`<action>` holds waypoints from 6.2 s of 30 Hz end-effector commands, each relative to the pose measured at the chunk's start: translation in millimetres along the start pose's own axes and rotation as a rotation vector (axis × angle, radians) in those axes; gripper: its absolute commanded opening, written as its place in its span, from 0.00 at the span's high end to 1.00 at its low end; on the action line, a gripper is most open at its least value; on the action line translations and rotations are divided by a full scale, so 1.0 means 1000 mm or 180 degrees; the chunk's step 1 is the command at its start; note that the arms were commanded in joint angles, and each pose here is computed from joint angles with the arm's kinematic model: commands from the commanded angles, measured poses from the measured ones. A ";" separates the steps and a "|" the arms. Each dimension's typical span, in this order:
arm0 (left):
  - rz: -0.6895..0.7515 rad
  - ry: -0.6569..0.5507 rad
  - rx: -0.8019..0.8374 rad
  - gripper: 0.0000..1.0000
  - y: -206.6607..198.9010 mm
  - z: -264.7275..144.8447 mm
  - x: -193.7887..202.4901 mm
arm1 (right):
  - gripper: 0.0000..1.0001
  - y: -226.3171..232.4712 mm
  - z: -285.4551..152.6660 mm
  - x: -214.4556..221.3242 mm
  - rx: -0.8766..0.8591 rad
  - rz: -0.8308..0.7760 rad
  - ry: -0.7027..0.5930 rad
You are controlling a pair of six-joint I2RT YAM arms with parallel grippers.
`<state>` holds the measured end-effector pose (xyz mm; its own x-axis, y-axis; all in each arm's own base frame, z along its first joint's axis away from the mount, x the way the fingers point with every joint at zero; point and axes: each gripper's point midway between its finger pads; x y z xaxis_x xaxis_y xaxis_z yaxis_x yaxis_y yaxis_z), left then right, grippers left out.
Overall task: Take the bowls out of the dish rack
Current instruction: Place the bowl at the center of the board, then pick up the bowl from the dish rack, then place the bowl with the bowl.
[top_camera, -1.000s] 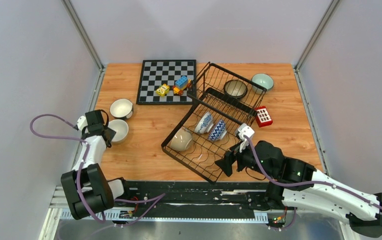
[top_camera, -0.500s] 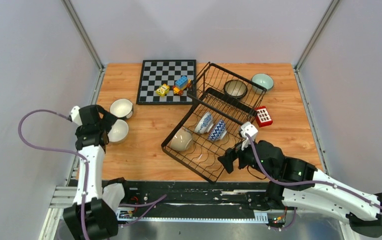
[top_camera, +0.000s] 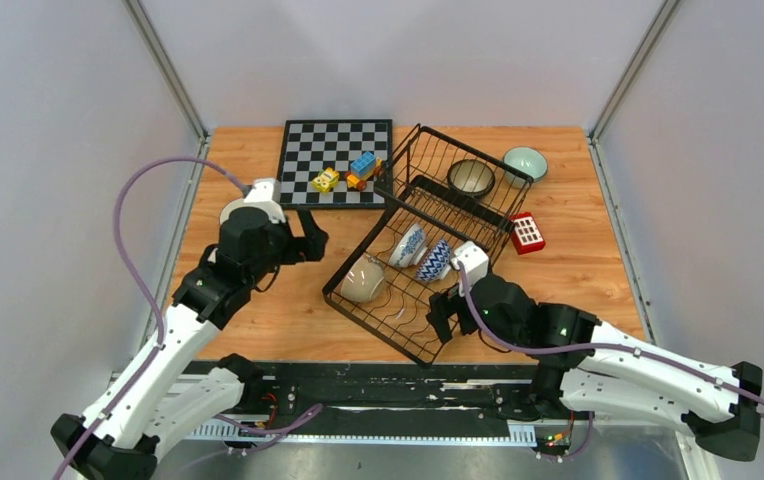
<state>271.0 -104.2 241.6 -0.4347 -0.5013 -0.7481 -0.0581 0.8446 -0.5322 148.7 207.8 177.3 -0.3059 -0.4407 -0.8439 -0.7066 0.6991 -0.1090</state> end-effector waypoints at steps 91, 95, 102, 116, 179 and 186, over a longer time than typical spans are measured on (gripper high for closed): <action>-0.0314 0.2604 0.1876 0.76 -0.081 0.044 0.185 | 0.25 -0.009 0.026 0.063 0.0452 0.1546 -0.0235; -0.0356 0.2608 0.1896 0.80 -0.082 0.044 0.186 | 0.25 -0.010 0.026 0.063 0.0458 0.1544 -0.0240; -0.0407 0.2637 0.1922 0.98 -0.083 0.044 0.188 | 0.25 -0.010 0.026 0.064 0.0456 0.1545 -0.0236; -0.0637 0.2613 0.2235 1.00 -0.104 0.037 0.176 | 0.26 -0.009 0.027 0.063 0.0447 0.1551 -0.0235; 0.2725 0.0752 0.2445 1.00 -0.094 -0.100 0.086 | 0.17 -0.009 -0.043 -0.162 -0.0087 -0.0159 -0.0421; 0.3727 0.0508 0.2562 1.00 -0.099 -0.101 0.106 | 0.18 0.009 -0.038 -0.159 -0.0592 -0.0016 -0.0296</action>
<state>125.6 -221.9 240.0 -0.2114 0.4083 -0.8880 0.9048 0.4253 -0.0199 181.3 259.1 332.6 -0.2095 -0.3721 -0.9042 -0.7533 0.6510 -0.0934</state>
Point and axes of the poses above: each gripper's point midway between its finger pads, its own z axis out along the fingers, its own y axis along the line the jaws close on, x = y × z, and after that the axes turned 14 degrees about -z, right-handed
